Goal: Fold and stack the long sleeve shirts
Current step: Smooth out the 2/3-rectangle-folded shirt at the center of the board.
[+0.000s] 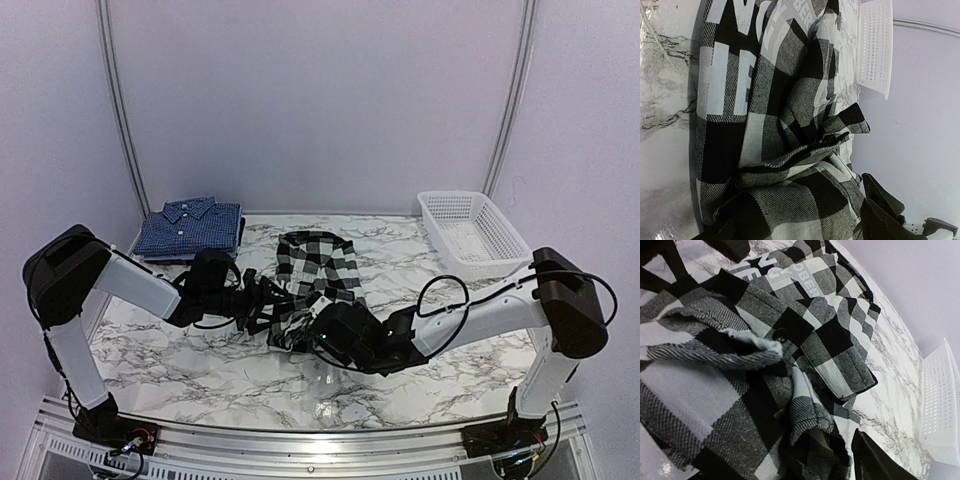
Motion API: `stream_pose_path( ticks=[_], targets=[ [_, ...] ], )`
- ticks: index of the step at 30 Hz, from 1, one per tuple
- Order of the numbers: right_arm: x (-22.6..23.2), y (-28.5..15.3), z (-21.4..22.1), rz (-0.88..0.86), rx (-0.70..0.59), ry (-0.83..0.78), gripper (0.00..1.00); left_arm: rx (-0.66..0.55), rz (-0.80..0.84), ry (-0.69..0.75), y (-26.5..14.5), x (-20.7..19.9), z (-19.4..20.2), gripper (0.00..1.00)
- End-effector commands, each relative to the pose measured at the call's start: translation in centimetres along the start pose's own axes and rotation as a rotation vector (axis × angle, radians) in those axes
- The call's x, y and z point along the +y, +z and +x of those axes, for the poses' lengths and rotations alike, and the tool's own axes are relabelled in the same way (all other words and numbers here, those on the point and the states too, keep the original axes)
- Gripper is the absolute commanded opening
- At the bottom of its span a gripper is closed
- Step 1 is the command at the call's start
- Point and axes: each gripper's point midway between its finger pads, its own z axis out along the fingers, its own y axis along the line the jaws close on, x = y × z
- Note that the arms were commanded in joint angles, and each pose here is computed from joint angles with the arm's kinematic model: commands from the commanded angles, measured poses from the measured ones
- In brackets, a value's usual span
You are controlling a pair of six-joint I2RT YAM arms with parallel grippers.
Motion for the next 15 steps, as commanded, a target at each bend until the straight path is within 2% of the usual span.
stream_pose_path(
  ticks=[1,6,10,15],
  targets=[
    [-1.6,0.8,-1.5,0.024,0.006,0.046,0.62,0.007,0.019,0.008,-0.1,-0.9,-0.2,0.79],
    [-2.1,1.6,-3.6,-0.01,-0.01,0.08,0.32,0.011,0.026,0.013,-0.2,-1.2,-0.1,0.79],
    [-2.7,3.0,-5.0,-0.053,0.003,0.106,0.22,0.01,0.033,0.028,-0.4,-1.5,0.0,0.79],
    [-3.3,5.5,-6.0,-0.116,0.033,0.125,0.21,0.009,0.034,0.038,-0.7,-1.5,0.1,0.79]
  ],
)
